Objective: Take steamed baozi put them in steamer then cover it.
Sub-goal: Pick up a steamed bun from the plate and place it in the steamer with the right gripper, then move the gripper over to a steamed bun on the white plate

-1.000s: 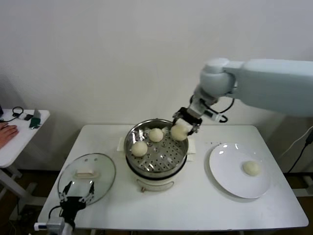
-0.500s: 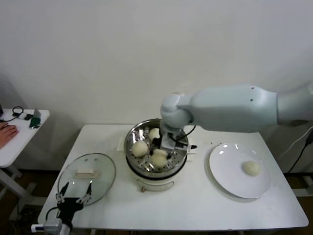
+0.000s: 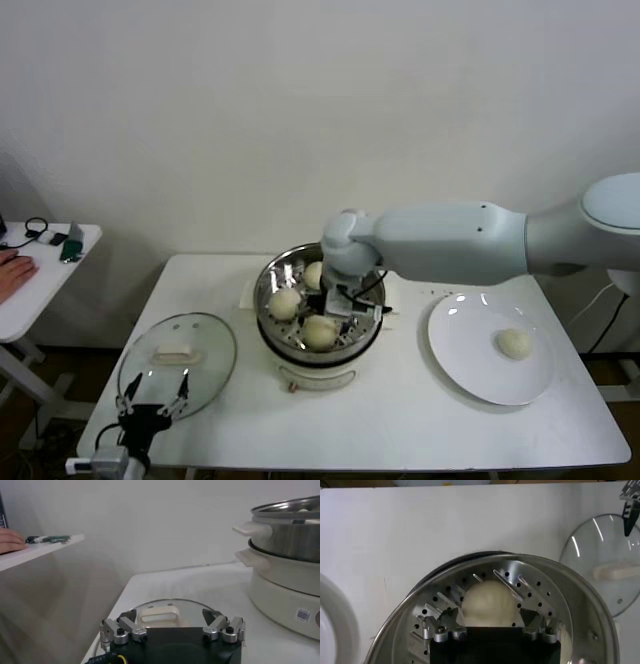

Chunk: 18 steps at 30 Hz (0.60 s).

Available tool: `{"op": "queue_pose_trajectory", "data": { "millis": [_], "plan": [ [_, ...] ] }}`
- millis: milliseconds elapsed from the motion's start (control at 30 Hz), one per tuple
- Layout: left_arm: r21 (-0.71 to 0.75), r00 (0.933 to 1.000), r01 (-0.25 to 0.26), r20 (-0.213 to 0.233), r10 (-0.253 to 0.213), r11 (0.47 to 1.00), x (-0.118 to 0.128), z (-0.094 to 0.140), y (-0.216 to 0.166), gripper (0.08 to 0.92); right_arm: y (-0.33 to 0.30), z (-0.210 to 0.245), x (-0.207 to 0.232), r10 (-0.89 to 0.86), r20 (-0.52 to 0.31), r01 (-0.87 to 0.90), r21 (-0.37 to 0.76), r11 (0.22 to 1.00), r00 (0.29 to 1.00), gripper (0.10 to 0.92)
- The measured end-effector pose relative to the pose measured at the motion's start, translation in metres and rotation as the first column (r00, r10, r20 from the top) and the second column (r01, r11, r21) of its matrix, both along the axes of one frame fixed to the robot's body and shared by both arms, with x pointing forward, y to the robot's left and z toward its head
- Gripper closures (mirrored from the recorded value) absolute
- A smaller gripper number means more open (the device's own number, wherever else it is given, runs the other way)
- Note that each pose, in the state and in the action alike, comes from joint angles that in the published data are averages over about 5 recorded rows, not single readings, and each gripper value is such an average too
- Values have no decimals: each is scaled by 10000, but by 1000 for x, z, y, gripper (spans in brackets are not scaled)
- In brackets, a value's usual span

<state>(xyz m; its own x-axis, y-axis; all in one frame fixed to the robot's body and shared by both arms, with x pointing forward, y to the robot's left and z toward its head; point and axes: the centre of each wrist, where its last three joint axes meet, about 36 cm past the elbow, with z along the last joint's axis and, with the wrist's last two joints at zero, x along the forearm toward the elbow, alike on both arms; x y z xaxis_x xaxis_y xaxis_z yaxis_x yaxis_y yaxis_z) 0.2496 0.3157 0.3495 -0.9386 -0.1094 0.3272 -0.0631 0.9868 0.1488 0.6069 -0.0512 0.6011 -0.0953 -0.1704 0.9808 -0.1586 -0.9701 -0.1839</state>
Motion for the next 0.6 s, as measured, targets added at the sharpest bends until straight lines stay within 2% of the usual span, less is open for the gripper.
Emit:
{"op": "queue_pose_trajectory", "data": {
  "millis": [133, 300, 433, 600],
  "plan": [
    [14, 10000, 25, -16, -25, 10000, 0, 0, -1, 177, -28, 25, 20, -877, 54, 878, -186, 9960, 9961, 200],
    [11, 10000, 63, -14, -63, 10000, 1, 1, -1, 177, -92, 64, 51, -3075, 37, 3075, -291, 9511, 9515, 199],
    [15, 9999, 123, -37, -123, 9999, 2, -1, -1, 177, -162, 87, 69, -5190, -71, 5189, -118, 8547, 8547, 200],
    [-31, 9998, 181, -57, -181, 9998, 5, -3, -2, 177, -257, 90, 71, -7307, -359, 7314, 115, 6818, 6817, 199]
  ]
}}
